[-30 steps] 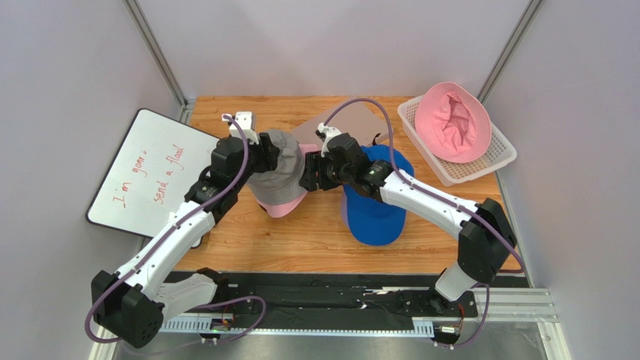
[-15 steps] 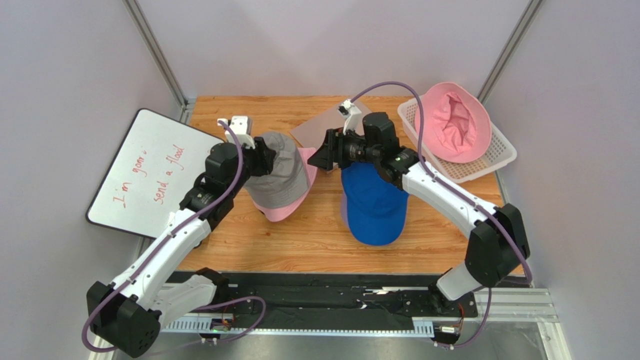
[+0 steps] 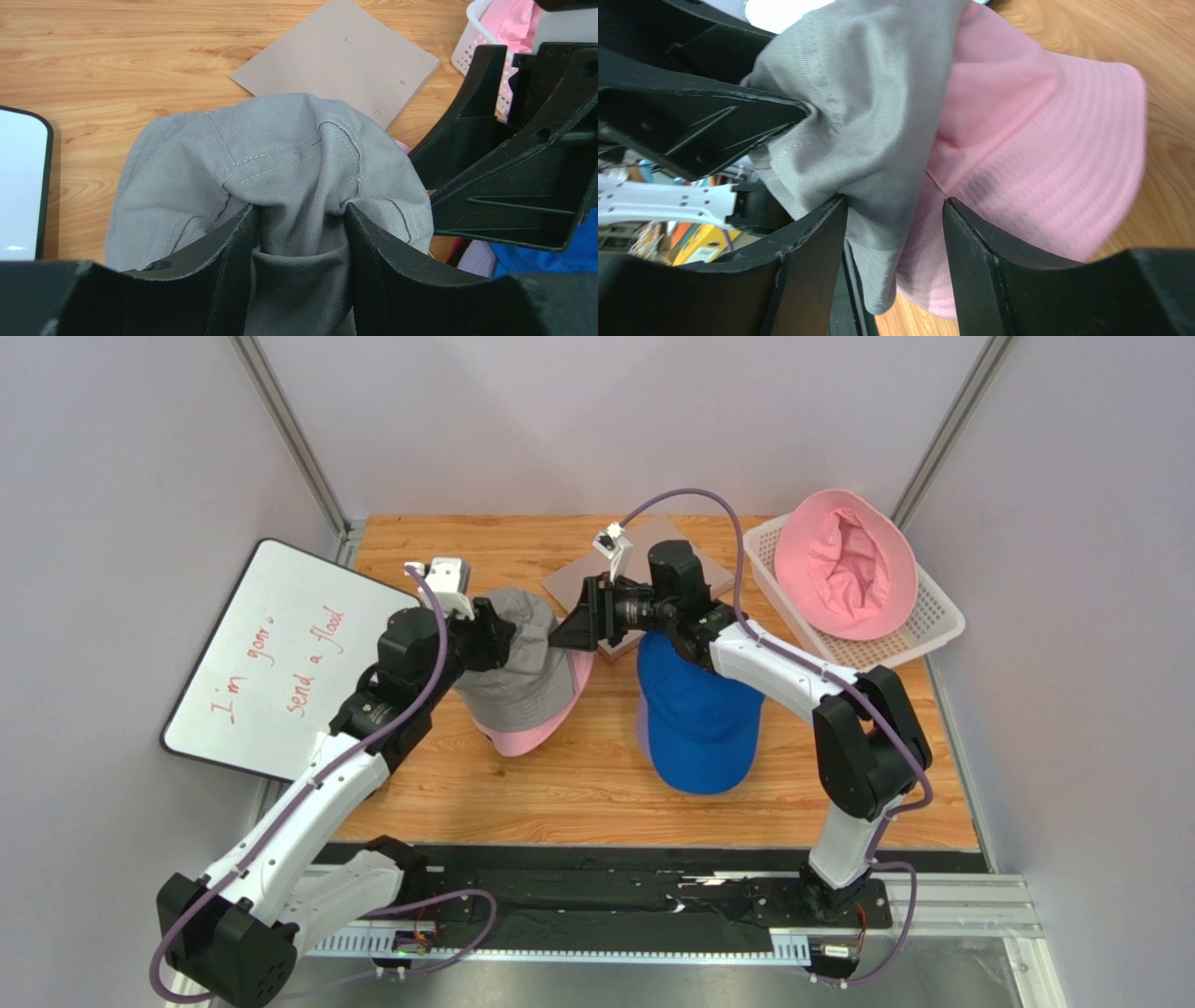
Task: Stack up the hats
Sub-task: Adjust the hat on the hat stand.
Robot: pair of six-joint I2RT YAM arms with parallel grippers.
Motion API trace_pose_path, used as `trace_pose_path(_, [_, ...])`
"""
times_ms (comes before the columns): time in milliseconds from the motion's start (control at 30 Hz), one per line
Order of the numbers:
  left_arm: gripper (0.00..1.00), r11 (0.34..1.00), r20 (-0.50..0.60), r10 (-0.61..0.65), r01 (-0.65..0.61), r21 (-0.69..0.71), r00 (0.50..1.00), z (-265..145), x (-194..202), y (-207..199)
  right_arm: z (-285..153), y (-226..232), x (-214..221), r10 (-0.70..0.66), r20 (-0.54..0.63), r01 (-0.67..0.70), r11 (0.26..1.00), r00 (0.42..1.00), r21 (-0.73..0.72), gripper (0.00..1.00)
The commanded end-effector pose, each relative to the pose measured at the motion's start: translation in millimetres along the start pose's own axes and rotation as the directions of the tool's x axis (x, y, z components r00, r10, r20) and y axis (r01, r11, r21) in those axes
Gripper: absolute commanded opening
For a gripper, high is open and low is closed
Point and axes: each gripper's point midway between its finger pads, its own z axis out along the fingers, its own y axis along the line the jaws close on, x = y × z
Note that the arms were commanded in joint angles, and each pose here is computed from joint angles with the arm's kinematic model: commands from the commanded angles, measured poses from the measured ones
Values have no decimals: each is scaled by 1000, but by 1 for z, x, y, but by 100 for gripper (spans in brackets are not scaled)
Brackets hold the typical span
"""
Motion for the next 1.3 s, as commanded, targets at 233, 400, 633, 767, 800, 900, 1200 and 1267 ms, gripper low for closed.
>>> trace_pose_path(233, [53, 999, -62, 32, -31, 24, 998, -3, 22, 1, 21, 57, 4, -84, -25, 72, 951, 996, -301, 57])
trace_pose_path(400, [51, 999, -72, 37, -37, -10, 997, -4, 25, 8, 13, 60, -6, -97, 4, 95, 963, 995, -254, 0])
trace_pose_path(633, [50, 991, -94, 37, -49, -128, 995, -12, 29, 30, -42, 11, -46, -177, 80, 144, 939, 981, 311, 0])
trace_pose_path(767, [50, 987, -101, 42, -57, -149, 994, -13, 30, 34, -72, 26, -57, -248, 118, 188, 907, 962, 378, 0])
trace_pose_path(800, [50, 987, -103, 40, -55, -148, 994, -12, 31, 33, -75, 25, -55, -246, 111, 187, 905, 963, 382, 0])
trace_pose_path(900, [50, 988, -114, 42, -58, -144, 993, -9, 32, 33, -81, 30, -52, -242, 113, 182, 905, 964, 385, 0])
trace_pose_path(1200, [50, 993, -109, 40, -52, -108, 993, -4, 31, 25, -97, 36, -43, -252, 126, 184, 898, 960, 399, 15])
trace_pose_path(1267, [50, 994, -100, 36, -46, -98, 994, -5, 26, 23, -90, 26, -37, -225, 96, 169, 900, 970, 401, 15])
